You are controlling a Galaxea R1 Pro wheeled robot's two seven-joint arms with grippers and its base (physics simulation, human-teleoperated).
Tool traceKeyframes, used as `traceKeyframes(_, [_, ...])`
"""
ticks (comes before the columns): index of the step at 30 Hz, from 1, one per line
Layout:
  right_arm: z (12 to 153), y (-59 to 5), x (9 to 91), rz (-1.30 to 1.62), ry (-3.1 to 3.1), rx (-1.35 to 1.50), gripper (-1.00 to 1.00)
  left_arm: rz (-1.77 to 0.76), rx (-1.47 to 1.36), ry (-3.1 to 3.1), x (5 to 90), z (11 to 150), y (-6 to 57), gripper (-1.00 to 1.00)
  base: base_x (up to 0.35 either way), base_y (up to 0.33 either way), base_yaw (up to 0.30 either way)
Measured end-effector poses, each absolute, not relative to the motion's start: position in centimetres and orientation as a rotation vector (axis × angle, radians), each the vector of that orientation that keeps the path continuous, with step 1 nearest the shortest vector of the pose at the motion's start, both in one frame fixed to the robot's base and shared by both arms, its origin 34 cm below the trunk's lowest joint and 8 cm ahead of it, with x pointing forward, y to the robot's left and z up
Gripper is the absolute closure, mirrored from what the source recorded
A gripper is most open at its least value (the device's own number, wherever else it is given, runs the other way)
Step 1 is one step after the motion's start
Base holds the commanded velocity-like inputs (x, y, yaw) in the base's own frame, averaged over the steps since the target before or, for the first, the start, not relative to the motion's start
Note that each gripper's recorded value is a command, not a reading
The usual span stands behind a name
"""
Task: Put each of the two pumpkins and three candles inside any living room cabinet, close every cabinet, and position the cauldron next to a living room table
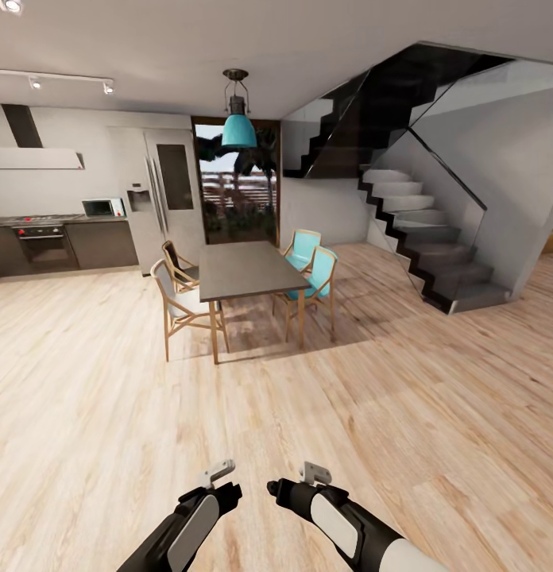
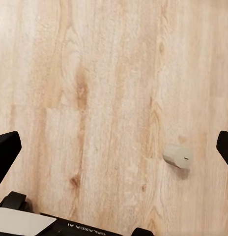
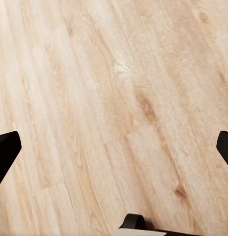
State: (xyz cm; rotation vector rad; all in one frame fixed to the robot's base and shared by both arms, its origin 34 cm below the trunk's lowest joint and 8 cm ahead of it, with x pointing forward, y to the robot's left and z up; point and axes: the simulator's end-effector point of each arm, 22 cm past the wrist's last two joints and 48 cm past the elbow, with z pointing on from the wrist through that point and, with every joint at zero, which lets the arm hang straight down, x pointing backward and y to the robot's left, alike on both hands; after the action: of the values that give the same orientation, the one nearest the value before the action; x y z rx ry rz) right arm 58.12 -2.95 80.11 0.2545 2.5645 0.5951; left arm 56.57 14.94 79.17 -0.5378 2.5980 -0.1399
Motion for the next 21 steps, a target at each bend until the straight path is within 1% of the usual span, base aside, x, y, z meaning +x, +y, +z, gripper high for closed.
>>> traceKeyframes(21, [77.9, -3.4, 58.4, 0.599, 2.584, 0.304, -1.00, -0.138, -0.543, 2.598, 57.4, 77.6, 15.2, -1.00, 0.000, 0.000, 0.000])
